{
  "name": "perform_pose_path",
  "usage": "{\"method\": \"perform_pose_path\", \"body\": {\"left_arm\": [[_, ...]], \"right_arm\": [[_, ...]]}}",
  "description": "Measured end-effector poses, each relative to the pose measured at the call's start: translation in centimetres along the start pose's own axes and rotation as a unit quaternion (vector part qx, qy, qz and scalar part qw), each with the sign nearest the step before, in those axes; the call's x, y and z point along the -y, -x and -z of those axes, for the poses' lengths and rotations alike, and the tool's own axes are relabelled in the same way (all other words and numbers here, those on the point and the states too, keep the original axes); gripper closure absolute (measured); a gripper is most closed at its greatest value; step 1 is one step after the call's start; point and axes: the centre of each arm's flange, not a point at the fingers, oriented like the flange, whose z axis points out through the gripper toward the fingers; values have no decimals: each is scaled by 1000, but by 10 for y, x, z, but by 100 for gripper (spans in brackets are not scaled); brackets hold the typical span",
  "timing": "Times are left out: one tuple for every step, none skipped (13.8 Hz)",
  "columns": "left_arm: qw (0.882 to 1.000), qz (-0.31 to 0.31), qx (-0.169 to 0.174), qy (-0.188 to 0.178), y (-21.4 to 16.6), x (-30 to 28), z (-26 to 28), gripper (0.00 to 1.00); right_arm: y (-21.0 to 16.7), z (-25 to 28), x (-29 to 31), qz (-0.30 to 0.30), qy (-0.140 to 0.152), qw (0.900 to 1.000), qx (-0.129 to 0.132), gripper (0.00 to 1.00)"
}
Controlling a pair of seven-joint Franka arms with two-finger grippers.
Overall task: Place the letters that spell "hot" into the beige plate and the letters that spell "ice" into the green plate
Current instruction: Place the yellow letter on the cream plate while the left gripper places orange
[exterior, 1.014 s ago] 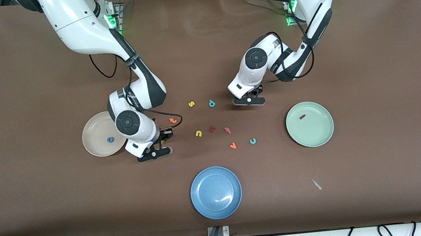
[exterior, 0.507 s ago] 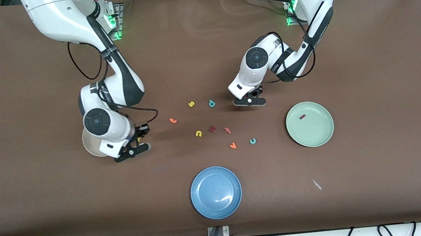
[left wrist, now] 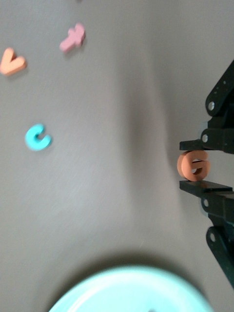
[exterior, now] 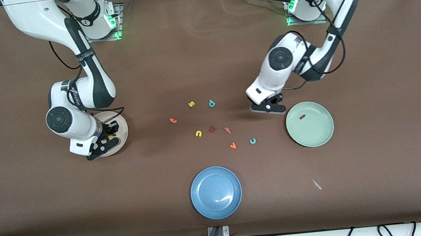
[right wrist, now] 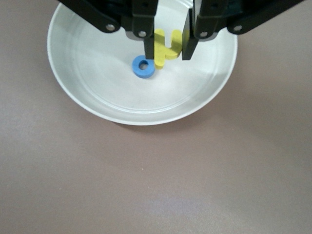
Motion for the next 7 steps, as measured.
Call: {"method": "perform_pose_path", "body": {"left_arm": [[1000, -20, -2, -4, -5, 19, 2, 74], [999, -41, -4, -7, -10, 35, 3, 74], [998, -60, -5, -10, -14, 49, 4, 74], [997, -78, -6, -13, -18, 61, 4, 74], [995, -97, -5, -17, -21, 73, 4, 74], [993, -113, -4, -20, -23, 85, 3, 74], [991, -131, -3, -23, -25, 97, 3, 74]], "right_arm": [[0, 0, -1, 7, -2, 1000, -2, 70], [-1, 0, 2, 11, -4, 1000, -3, 63], [-4, 0, 10, 11, -9, 1000, -4, 55], [-7, 1, 22, 6, -18, 1000, -5, 46], [-12, 1, 39, -4, -25, 1000, -4, 35], [-19, 2, 59, -11, -31, 999, -5, 24], [-26, 3, 80, -11, -36, 999, -7, 15]]}}
